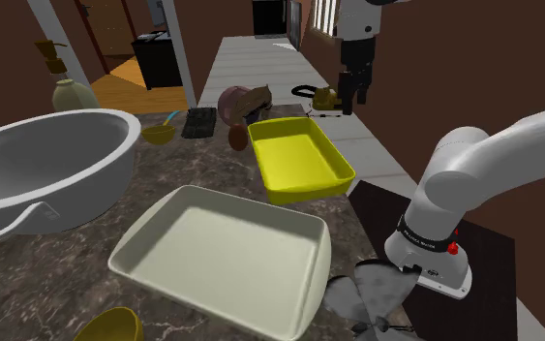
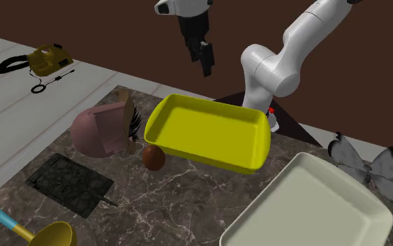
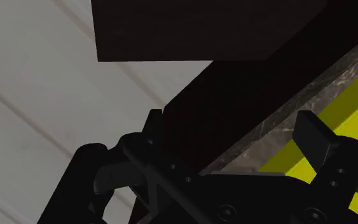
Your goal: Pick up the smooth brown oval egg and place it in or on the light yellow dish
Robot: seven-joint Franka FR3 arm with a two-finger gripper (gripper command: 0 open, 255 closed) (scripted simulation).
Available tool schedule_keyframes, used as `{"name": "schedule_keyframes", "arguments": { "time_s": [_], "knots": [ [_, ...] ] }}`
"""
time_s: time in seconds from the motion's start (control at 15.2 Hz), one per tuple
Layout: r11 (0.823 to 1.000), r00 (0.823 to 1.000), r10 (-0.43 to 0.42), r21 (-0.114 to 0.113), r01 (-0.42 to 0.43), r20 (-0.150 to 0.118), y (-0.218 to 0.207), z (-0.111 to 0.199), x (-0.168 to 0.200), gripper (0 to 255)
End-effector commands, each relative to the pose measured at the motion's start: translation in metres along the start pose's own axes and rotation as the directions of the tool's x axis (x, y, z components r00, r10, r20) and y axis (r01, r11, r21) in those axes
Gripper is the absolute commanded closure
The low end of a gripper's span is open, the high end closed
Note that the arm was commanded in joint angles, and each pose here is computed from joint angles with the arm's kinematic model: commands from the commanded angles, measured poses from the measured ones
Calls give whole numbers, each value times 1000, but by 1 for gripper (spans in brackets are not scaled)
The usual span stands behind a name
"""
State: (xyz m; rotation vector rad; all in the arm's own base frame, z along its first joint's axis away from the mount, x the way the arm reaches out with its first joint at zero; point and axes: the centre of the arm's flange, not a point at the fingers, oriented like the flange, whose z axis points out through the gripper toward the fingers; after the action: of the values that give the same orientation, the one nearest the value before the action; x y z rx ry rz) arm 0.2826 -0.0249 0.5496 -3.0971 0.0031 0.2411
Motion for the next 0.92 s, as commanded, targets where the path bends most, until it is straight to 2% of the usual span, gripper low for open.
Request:
{"name": "schedule_keyframes", "arguments": {
  "time_s": [0.0, 0.4, 0.86],
  "knots": [
    [1000, 1000, 0, 0, 0, 0, 0, 0, 0, 0],
    [997, 991, -78, -22, 76, -112, -53, 5, 43, 0],
    [986, 956, -169, -59, 159, -239, -119, 7, 88, 0]
  ]
}}
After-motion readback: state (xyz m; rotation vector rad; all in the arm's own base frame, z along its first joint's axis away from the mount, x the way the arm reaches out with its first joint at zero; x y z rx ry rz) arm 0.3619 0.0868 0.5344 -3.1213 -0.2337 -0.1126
